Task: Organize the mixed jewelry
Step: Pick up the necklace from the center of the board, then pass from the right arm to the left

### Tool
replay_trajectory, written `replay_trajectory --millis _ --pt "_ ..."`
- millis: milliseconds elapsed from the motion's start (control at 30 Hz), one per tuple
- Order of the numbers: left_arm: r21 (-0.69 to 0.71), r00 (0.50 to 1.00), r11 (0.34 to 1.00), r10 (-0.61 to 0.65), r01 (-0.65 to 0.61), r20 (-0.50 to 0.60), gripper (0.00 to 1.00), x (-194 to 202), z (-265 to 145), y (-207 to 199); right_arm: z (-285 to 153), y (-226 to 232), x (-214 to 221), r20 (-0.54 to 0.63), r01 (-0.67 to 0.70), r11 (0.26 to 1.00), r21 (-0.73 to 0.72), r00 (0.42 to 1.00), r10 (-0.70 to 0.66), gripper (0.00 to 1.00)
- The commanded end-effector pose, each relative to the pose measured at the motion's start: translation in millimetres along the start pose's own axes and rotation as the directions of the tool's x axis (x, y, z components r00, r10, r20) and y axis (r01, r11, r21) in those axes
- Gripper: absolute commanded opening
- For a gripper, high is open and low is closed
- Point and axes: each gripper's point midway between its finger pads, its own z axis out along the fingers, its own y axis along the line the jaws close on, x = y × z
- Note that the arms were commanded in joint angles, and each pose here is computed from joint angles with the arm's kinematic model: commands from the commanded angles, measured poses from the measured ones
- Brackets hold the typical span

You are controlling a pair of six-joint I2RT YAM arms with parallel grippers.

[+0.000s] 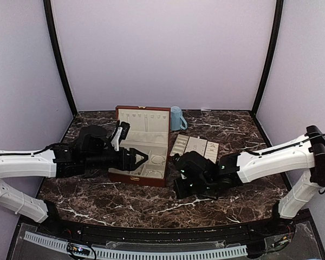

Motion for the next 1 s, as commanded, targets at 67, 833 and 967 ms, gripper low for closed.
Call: replay_trajectory --millis 67,833,967 --pt "0.173 0.992 0.978 0.109 -0.119 0.066 0.72 4.2 -4.4 -21.5 -20.1 13.7 -28.3 0.071 -0.089 0.976 -0.198 0.992 0.105 0.0" --pt "0.47 0.957 0.84 0.287 -0.272 0.04 0.54 51.7 20.5 -72.9 -98.5 48.4 -78.4 0.166 -0.025 0.785 -0.62 0.973 0.162 0.0" --pt "0.476 0.957 0.836 0.288 -0.272 0.04 0.48 55.4 24.1 -79.7 -105.7 52.6 -80.7 0.171 -0.018 0.765 -0.644 0.971 0.167 0.0"
